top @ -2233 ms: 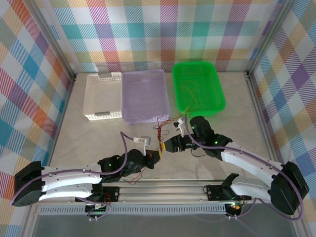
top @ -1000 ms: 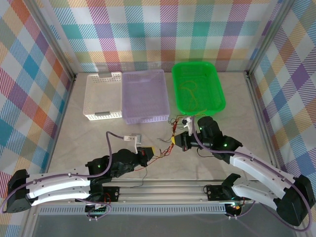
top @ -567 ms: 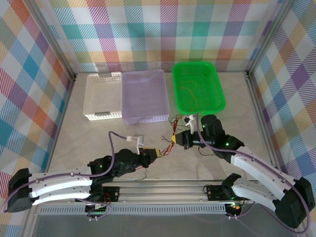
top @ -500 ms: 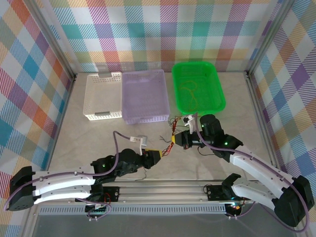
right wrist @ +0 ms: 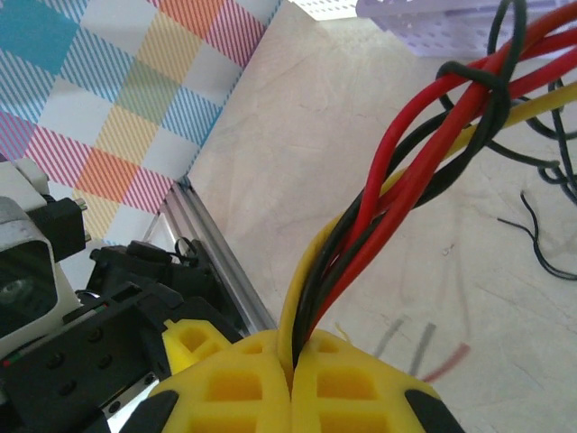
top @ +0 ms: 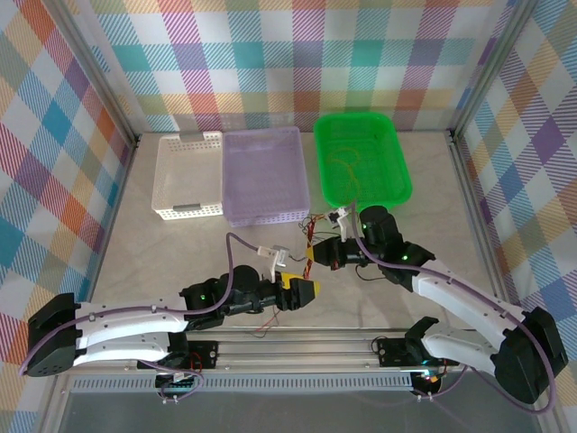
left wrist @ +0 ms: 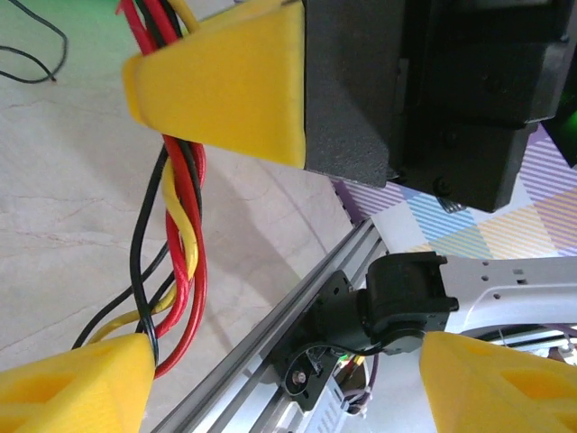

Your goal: Untangle the cables

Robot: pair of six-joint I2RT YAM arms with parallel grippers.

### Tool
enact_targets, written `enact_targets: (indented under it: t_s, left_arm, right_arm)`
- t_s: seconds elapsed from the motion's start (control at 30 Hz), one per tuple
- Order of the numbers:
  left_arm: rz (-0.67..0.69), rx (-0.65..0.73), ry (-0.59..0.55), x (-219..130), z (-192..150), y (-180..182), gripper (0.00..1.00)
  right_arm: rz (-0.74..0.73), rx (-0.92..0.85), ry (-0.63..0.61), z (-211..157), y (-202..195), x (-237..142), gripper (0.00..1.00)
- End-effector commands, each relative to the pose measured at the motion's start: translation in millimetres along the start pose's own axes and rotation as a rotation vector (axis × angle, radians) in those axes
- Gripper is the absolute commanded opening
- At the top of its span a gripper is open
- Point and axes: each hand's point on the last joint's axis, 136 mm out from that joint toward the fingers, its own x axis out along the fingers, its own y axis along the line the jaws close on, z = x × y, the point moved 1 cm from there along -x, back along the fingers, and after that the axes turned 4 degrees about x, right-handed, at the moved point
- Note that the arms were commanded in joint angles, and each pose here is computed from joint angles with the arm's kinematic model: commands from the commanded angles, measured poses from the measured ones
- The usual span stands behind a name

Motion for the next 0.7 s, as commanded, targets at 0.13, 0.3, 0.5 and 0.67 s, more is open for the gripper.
enact_targets:
  t_s: [0.13,0.3,0.5,0.67]
  left_arm:
    - [-0.043,0.026,-0.021,-3,10,-15,0.76]
    - [-0.028,0.03,-0.031,-6,10,-11,0.76]
    - [-0.015,0.038,-0.013,1,8,-10,0.74]
    - [0.059,0.067,-0.017,-1,11,0,0.66]
  right_arm:
    - [0.122,-0.046,-0.018,10,30,-6,0.0]
    - [0.153,-0.049,-0.01,10,36,-7,0.0]
    - [0.176,-0.051,-0.003,7,43,-9,0.0]
    - [0.18,-0.07,0.0,5,49,-16,0.0]
